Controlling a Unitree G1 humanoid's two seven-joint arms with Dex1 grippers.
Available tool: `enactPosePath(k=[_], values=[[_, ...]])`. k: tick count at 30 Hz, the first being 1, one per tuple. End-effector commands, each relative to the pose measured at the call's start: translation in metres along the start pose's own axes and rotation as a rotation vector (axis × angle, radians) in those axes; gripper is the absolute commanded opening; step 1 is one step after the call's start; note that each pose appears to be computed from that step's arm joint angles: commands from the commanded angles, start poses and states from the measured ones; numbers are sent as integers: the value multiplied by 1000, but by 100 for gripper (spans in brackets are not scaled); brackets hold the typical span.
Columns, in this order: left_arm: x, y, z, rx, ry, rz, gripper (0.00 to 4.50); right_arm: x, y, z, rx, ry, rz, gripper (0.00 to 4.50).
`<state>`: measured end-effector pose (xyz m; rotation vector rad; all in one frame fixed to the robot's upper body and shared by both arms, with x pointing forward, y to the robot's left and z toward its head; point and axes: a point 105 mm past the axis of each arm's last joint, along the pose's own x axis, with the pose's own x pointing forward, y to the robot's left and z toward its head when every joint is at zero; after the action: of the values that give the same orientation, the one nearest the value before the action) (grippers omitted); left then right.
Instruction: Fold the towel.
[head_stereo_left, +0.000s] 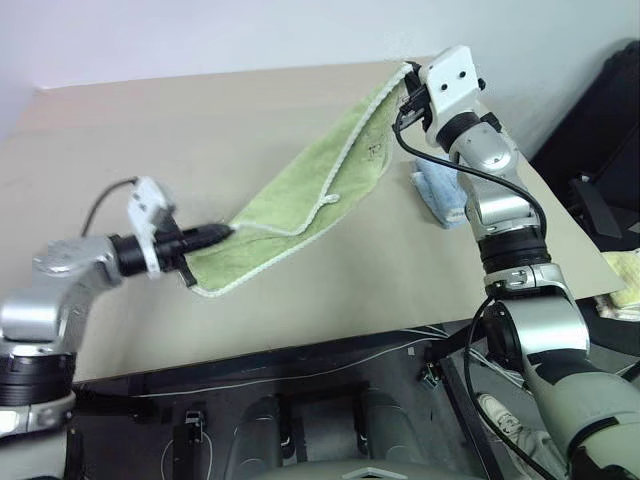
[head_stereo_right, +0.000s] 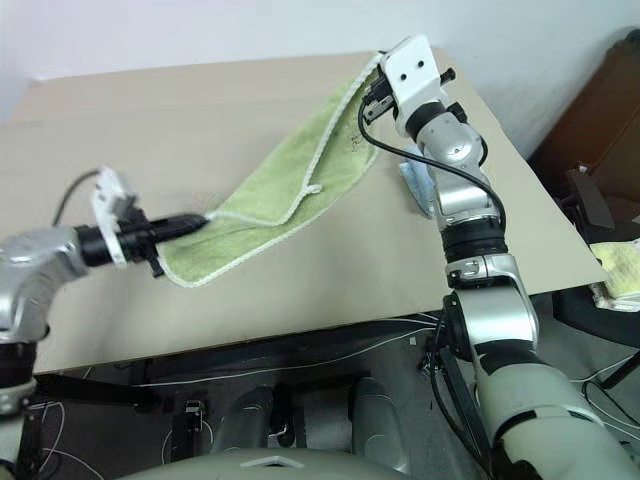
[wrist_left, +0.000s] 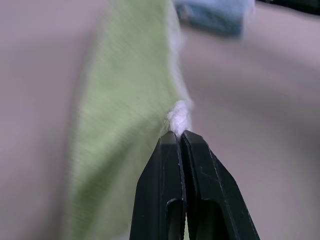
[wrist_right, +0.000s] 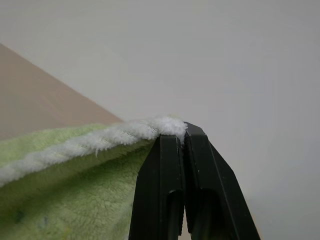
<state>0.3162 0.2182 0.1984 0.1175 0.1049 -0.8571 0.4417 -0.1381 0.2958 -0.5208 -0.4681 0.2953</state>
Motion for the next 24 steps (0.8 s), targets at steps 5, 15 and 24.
enactPosePath(k=[5,15,24], values=[[-37,66,54,33,-199,252,5,2,-37,17,-37,-39,-78,0],[-44,146,108,193,-355,648,5,17,-48,24,-51,-38,-90,0],[-55,145,124,277,-361,591,5,-9,-38,28,-12,-65,163,0]])
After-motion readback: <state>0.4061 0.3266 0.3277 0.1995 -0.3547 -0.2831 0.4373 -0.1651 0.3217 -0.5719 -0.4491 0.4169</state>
